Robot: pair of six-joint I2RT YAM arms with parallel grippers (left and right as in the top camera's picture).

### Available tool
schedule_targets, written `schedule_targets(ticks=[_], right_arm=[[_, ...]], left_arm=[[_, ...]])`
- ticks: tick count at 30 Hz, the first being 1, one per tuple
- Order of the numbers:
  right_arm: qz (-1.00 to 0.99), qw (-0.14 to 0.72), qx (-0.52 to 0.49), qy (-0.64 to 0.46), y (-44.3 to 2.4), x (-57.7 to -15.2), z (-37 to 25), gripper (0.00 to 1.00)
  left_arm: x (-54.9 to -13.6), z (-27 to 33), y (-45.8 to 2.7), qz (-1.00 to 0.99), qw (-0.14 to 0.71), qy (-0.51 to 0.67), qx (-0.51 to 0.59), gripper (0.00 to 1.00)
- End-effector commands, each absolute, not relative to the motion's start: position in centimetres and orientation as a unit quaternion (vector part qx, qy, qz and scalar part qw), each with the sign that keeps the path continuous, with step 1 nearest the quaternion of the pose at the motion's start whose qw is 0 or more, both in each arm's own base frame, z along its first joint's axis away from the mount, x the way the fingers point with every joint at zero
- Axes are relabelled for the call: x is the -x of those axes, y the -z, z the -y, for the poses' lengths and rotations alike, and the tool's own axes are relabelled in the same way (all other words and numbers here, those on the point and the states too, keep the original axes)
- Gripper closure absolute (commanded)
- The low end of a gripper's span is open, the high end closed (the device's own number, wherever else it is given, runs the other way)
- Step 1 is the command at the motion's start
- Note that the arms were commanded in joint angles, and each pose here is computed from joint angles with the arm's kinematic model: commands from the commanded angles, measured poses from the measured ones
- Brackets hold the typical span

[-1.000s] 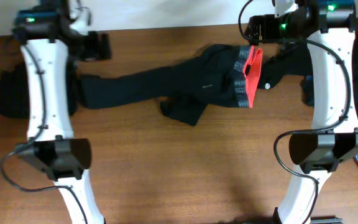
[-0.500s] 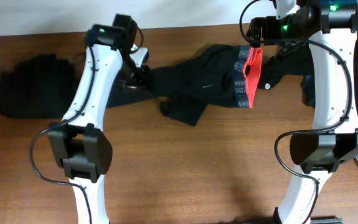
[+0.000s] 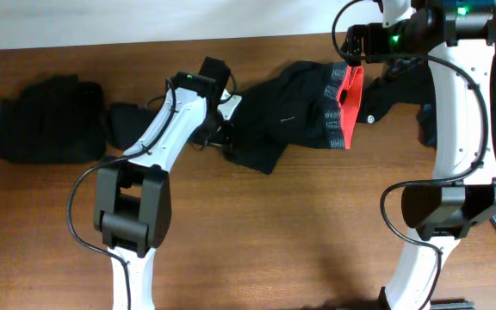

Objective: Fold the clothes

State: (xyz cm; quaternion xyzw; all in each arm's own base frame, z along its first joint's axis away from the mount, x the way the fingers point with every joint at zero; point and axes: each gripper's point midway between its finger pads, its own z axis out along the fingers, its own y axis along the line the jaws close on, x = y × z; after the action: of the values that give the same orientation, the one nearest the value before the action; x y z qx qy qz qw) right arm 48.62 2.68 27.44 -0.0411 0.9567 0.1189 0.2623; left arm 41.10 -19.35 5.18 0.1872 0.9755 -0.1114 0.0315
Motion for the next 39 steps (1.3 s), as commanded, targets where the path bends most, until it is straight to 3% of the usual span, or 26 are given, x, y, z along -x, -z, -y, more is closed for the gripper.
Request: schedule_targets(ticks=[1,6,13,20,27,29,31,33,39], right_arm=[[-0.951,0.28,0.041,-0.121,-29.1,-48.1,-2.5,0.01],[-0.952,0.28,0.041,-0.121,-29.1,-48.1,-2.5,0.01],[-0.952,0.28,0.041,-0.121,-29.1,-48.1,-2.5,0.01],[-0.951,0.28,0.041,-0.121,-29.1,-48.1,-2.5,0.01],[-0.951,0.28,0.041,-0.121,-29.1,-48.1,-2.5,0.01],[-0.951,0.28,0.041,-0.121,-29.1,-48.1,-2.5,0.01],[-0.951,0.28,0.041,-0.121,-29.1,-48.1,-2.5,0.01],[-0.951,0.28,0.041,-0.121,-29.1,-48.1,-2.5,0.01],[-0.953,0.276,0.043,-0.121,-29.0,-47.9,-2.5,0.01]], left_arm=[[-41.8,17.9,-4.0,-0.979,0.039,0.102,-0.171,0.26],[-42.8,17.3,-2.6,-0.986,0.063,0.081,-0.132,0.41],[-43.4,17.7,-2.2,-0.986,0.076,0.089,-0.122,0.46],[-42.5,19.4,-2.5,-0.98,0.061,0.137,-0.128,0.6],[-41.5,19.6,-2.4,-0.98,0.04,0.148,-0.127,0.62],[-41.5,19.6,-2.4,-0.98,0.041,0.149,-0.127,0.7],[-41.5,19.6,-2.4,-0.98,0.041,0.149,-0.127,0.91],[-41.6,19.6,-2.4,-0.98,0.041,0.149,-0.127,0.99],[-41.8,18.7,-2.7,-0.983,0.044,0.131,-0.122,0.99]])
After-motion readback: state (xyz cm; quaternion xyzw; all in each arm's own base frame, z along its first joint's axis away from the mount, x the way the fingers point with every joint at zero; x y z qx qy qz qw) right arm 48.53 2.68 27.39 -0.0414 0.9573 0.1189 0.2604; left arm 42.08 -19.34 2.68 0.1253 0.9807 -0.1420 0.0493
